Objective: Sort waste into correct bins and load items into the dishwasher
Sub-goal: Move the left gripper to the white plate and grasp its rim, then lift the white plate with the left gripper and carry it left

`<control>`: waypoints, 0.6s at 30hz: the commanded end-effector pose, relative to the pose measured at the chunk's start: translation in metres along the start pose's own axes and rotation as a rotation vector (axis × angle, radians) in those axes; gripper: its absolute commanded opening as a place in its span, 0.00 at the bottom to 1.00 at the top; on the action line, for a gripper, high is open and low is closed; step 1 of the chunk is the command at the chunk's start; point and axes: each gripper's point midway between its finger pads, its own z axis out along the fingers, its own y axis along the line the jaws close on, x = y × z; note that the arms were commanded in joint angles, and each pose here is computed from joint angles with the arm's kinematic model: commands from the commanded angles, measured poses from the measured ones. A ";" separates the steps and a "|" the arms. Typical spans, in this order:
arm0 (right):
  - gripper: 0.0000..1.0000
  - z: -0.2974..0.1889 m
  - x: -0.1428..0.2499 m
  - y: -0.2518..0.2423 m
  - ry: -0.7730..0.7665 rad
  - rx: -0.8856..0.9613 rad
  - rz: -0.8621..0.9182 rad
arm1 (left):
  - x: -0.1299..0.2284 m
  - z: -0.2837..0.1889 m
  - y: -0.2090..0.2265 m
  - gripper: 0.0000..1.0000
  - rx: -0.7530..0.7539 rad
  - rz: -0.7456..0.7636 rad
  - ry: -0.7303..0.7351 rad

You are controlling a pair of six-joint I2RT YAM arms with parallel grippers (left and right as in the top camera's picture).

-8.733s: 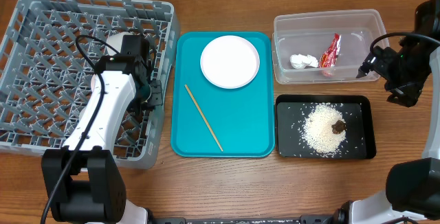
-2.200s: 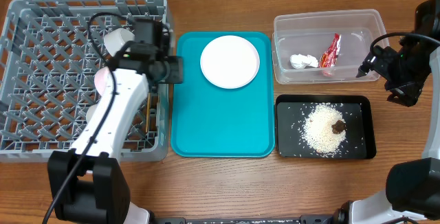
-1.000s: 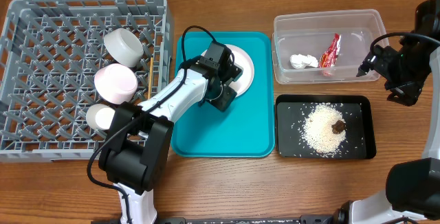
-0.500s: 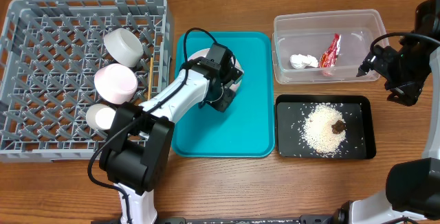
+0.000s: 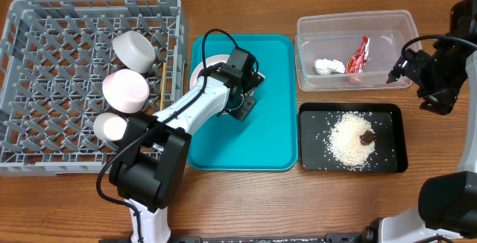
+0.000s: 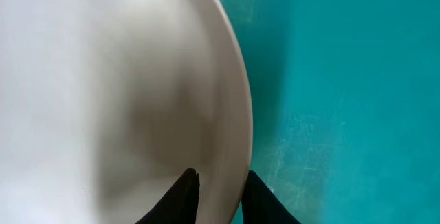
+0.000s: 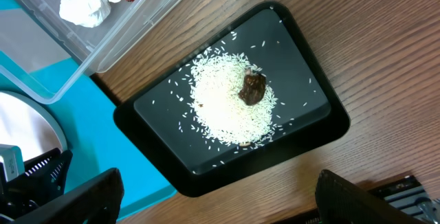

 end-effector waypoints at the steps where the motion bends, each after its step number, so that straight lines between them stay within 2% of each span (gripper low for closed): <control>1: 0.91 -0.012 0.001 0.002 -0.041 -0.022 -0.013 | -0.003 0.003 0.004 0.24 -0.030 -0.004 0.003; 13: 0.91 -0.012 0.001 0.002 -0.040 -0.023 -0.013 | 0.007 0.013 0.008 0.25 -0.060 -0.005 0.047; 18: 0.91 -0.012 0.001 0.002 -0.040 -0.023 -0.013 | 0.012 0.019 0.007 0.21 -0.056 -0.004 0.071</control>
